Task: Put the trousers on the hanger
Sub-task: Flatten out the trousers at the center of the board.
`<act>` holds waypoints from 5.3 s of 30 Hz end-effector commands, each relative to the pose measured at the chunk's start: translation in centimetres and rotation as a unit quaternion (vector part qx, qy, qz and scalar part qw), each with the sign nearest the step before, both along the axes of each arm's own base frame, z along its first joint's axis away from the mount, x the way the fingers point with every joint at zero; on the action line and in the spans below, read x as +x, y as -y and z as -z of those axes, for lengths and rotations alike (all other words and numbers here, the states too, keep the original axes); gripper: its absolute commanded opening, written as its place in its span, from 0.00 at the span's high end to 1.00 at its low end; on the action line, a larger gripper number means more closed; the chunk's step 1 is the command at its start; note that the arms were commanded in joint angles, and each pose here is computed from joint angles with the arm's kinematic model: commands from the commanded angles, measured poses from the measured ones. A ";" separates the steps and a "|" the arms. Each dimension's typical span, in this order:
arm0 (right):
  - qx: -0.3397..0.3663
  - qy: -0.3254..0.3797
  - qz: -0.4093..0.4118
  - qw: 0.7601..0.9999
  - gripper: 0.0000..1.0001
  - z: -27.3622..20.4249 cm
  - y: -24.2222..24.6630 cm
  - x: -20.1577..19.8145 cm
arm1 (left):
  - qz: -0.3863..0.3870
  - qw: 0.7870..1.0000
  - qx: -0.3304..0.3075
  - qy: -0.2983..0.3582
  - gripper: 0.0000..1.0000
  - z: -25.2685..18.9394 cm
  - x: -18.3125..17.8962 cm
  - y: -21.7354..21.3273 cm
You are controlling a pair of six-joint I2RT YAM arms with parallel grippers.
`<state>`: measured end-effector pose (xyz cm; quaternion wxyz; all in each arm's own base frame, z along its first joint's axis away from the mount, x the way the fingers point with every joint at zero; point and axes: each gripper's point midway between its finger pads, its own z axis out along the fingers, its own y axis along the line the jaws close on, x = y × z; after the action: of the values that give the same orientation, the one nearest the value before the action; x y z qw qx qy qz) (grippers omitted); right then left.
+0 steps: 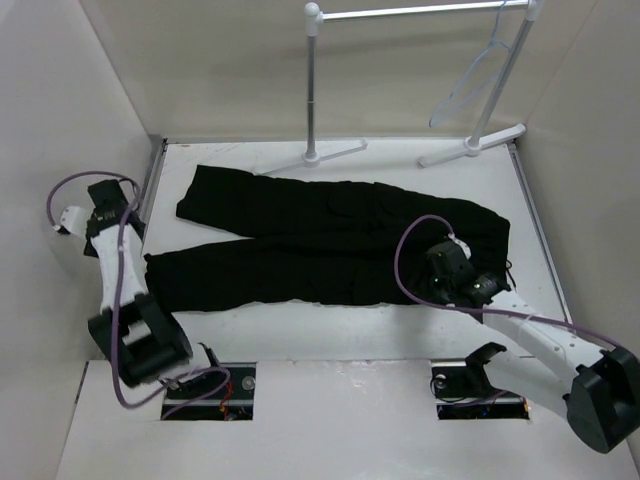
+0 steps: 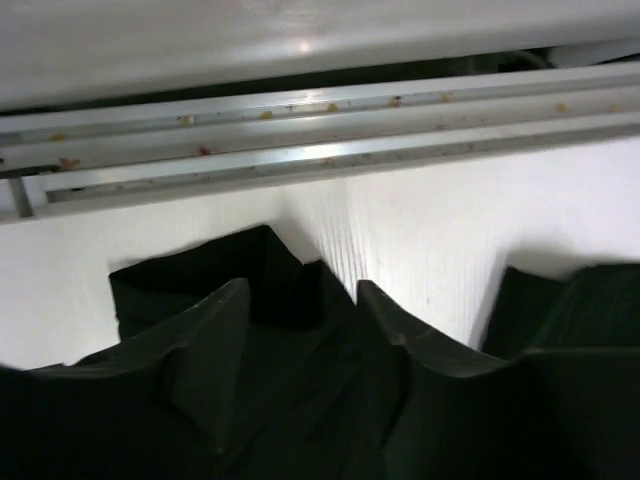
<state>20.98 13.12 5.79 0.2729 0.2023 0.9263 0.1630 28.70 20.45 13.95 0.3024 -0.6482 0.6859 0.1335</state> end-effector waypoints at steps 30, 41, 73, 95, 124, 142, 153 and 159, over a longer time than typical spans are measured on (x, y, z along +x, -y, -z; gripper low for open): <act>0.023 -0.078 0.036 0.996 0.80 1.8 -0.9 -5.9 | -0.005 0.995 -0.050 -0.087 1.00 8.2 -14.9 9.6; 0.023 -0.078 0.036 0.996 0.80 1.8 -0.9 -5.9 | 0.081 0.996 0.041 0.024 0.52 -3.0 -8.4 9.1; 0.015 0.103 0.326 0.940 0.65 -9.9 19.9 14.5 | 0.093 0.985 -0.100 0.107 0.98 8.7 16.6 5.1; -0.032 -0.001 0.381 0.924 0.40 -1.8 29.1 18.9 | 0.099 0.978 -0.114 0.142 0.55 5.6 15.8 8.7; -0.039 -0.003 0.380 0.924 0.50 -3.8 29.4 22.9 | 0.099 0.980 -0.135 0.109 0.57 8.7 14.6 9.2; 0.009 0.020 0.360 0.933 0.90 -1.8 28.0 25.1 | 0.118 0.977 -0.150 0.099 0.71 10.6 15.9 9.2; 0.016 0.035 0.421 0.906 0.93 -2.4 30.8 24.1 | 0.064 0.985 -0.129 0.100 0.83 9.9 14.3 5.9; 0.010 0.055 0.440 0.896 0.73 -4.1 31.3 23.5 | 0.075 0.981 -0.131 0.123 0.54 7.7 14.8 6.2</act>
<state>43.67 -16.37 5.49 0.2992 0.5761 0.7589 0.0521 43.69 13.82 3.33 0.2861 -0.6427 0.7081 -0.0610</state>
